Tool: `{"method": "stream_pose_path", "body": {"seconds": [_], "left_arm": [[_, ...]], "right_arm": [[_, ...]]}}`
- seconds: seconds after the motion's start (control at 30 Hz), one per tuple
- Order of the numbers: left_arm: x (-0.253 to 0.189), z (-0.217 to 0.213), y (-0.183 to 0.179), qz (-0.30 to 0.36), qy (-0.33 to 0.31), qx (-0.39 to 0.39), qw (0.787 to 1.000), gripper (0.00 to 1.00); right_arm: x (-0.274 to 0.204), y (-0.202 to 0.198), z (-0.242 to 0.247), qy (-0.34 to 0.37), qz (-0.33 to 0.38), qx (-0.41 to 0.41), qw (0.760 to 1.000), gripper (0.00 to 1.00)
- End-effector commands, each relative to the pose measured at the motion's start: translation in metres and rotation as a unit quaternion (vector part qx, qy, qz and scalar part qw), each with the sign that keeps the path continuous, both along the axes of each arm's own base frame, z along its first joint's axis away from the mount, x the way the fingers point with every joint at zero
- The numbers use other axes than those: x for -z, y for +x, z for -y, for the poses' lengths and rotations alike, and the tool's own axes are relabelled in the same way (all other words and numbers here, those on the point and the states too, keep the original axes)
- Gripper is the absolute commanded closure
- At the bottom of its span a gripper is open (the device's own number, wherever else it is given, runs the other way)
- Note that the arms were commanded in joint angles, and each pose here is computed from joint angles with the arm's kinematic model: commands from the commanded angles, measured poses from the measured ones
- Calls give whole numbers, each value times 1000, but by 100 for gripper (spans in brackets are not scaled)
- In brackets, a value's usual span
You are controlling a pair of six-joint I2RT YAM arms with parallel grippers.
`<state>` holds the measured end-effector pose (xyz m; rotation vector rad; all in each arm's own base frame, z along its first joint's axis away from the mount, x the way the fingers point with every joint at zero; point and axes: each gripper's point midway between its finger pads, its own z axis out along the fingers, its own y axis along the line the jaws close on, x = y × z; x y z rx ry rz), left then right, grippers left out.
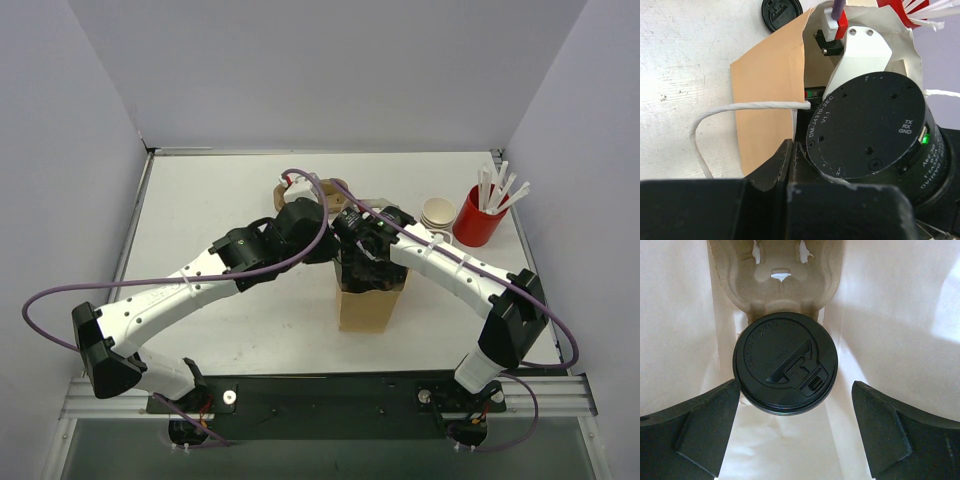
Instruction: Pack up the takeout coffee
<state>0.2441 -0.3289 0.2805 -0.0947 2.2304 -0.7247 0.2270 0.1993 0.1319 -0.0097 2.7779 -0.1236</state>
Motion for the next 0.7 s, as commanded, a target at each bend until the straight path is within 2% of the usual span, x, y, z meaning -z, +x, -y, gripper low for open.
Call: {"method": "stream_pose_path", "body": {"seconds": [0.0,0.67], "left_arm": [[4,-11,5,9,10,-24,1000,100],[5,-10,5,8,12,-19,1000,100]], "right_arm": [[-26,-5,0,12,25,-11,1000,11],[-33,-1,-11,11,25,-22,999,12]]}}
